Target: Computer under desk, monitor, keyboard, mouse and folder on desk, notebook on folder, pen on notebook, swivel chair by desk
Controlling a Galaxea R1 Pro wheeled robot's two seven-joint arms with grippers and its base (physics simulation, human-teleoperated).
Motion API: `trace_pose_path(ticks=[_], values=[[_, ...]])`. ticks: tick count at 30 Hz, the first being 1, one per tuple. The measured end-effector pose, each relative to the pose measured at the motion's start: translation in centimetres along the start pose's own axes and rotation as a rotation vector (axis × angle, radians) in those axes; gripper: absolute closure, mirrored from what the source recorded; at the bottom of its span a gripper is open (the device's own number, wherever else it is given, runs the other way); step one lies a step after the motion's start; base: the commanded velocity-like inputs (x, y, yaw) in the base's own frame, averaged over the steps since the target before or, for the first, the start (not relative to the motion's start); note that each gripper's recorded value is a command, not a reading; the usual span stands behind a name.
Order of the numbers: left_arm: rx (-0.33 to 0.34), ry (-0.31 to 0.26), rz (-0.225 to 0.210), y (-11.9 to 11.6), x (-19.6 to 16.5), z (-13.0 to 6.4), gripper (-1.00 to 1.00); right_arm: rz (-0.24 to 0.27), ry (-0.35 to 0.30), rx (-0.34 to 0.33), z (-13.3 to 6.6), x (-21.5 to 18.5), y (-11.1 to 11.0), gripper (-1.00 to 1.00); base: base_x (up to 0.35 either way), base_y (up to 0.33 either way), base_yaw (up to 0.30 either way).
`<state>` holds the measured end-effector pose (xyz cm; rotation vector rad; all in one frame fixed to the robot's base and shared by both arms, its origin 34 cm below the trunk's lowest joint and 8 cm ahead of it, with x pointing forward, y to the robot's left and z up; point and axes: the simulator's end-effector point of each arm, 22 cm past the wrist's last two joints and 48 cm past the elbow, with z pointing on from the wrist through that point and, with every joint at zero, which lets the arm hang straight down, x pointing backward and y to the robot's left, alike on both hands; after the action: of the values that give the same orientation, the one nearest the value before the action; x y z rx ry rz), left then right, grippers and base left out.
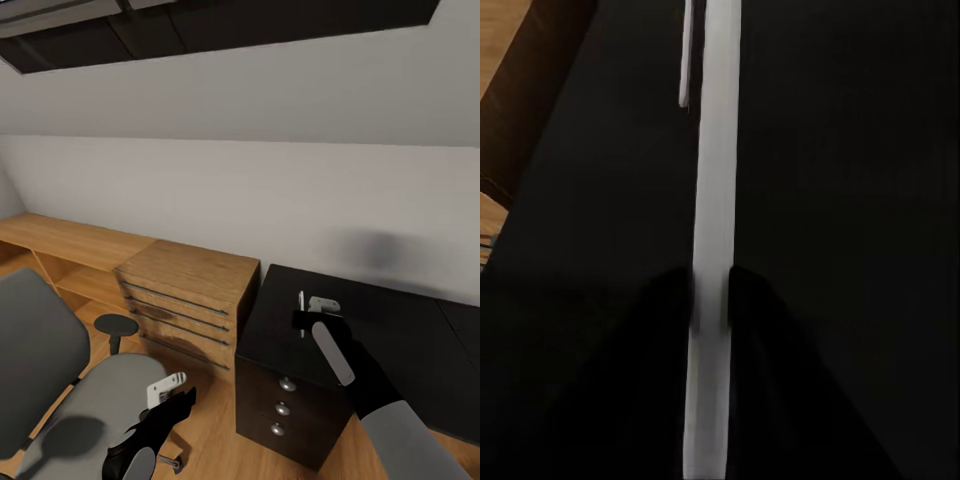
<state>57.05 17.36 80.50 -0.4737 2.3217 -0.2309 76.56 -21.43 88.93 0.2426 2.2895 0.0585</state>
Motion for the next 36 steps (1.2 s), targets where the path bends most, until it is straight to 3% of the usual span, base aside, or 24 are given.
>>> trace_pose_path(ticks=[11,16,17,24,36], values=[[-0.002,-0.004,0.002,0.2,-0.1,0.0,-1.0,0.023,0.008,-0.006,0.0,0.0,-0.2,1.0,0.0,0.0,-0.047],[-0.022,-0.029,-0.03,1.5,0.7,-0.4,-1.0,0.023,0.01,-0.006,0.0,0.0,-0.1,1.0,0.0,0.0,-0.001],[-0.018,-0.056,-0.022,1.9,1.2,-0.8,-1.0,0.023,0.016,-0.011,-0.1,0.2,0.0,1.0,0.0,0.0,0.0],[0.016,-0.079,0.023,0.9,2.1,-1.4,-1.0,0.037,0.01,-0.058,-1.8,0.4,0.8,1.0,0.0,0.0,-0.096],[0.022,-0.085,0.031,0.8,2.0,-1.5,-1.0,0.067,-0.005,-0.058,-3.1,-0.1,-0.7,1.0,0.0,0.0,-0.236]])
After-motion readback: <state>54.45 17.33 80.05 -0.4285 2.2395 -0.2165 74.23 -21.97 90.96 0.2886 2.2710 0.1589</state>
